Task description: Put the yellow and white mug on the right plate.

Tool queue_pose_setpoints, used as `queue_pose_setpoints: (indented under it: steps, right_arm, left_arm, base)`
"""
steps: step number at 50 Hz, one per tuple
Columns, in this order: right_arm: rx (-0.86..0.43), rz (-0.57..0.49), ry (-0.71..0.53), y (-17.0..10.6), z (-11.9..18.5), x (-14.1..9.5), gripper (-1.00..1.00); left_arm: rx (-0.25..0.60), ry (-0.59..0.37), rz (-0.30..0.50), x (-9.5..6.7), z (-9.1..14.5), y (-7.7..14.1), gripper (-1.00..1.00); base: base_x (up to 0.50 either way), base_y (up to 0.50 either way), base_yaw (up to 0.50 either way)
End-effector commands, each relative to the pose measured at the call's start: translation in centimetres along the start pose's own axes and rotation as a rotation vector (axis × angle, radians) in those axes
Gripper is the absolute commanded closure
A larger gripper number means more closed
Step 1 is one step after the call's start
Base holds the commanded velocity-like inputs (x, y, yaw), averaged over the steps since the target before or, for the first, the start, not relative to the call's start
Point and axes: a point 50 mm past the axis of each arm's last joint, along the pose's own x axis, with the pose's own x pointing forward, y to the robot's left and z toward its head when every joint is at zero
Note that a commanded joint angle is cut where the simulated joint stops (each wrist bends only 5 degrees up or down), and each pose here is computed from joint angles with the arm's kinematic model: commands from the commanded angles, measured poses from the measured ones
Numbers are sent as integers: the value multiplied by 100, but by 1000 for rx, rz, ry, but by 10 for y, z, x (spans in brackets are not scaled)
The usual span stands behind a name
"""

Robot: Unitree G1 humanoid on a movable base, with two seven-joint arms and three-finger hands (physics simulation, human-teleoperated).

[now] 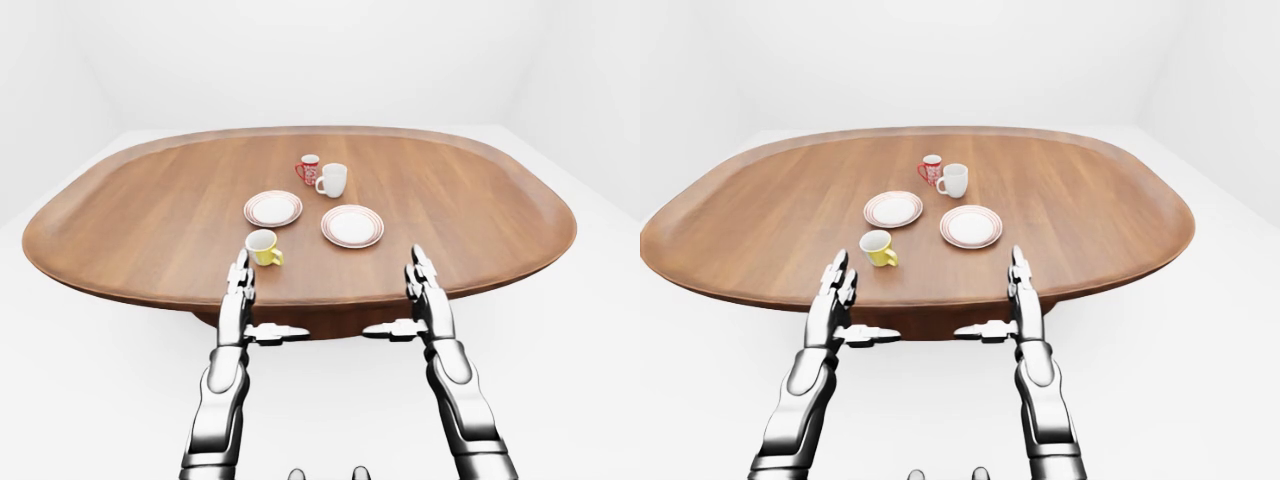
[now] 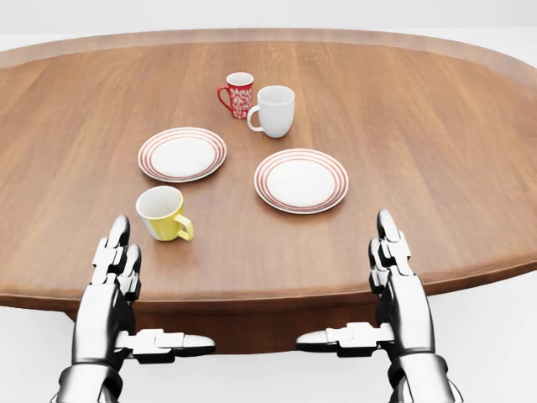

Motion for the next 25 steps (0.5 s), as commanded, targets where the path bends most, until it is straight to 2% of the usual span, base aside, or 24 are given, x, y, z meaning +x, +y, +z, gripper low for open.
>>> queue_pose_setpoints:
  steps: [1,2,8,12,19,25]
  right_arm:
    - [-6,20,-5,-3,13,-4,-100]
    - [-6,23,-19,-3,18,-5,-100]
    - [-23,20,-159,-3,50,-11,-100]
    - [-27,17,-261,-4,74,-18,-100]
    - [-25,7,-327,-6,88,-23,-100]
    - [-22,7,-363,-5,96,-25,-100]
  left_arm:
    - [8,-6,-8,-3,10,6,-100]
    - [9,-7,-10,-4,14,5,-100]
    - [12,-152,-29,-13,47,4,-100]
    - [38,-284,-39,-21,78,3,-100]
    - [66,-422,-51,-35,108,3,-100]
    - [80,-485,-59,-41,121,3,-100]
  base:
    - [0,0,0]
    - [0,0,0]
    - [0,0,0]
    - [0,0,0]
    - [0,0,0]
    - [0,0,0]
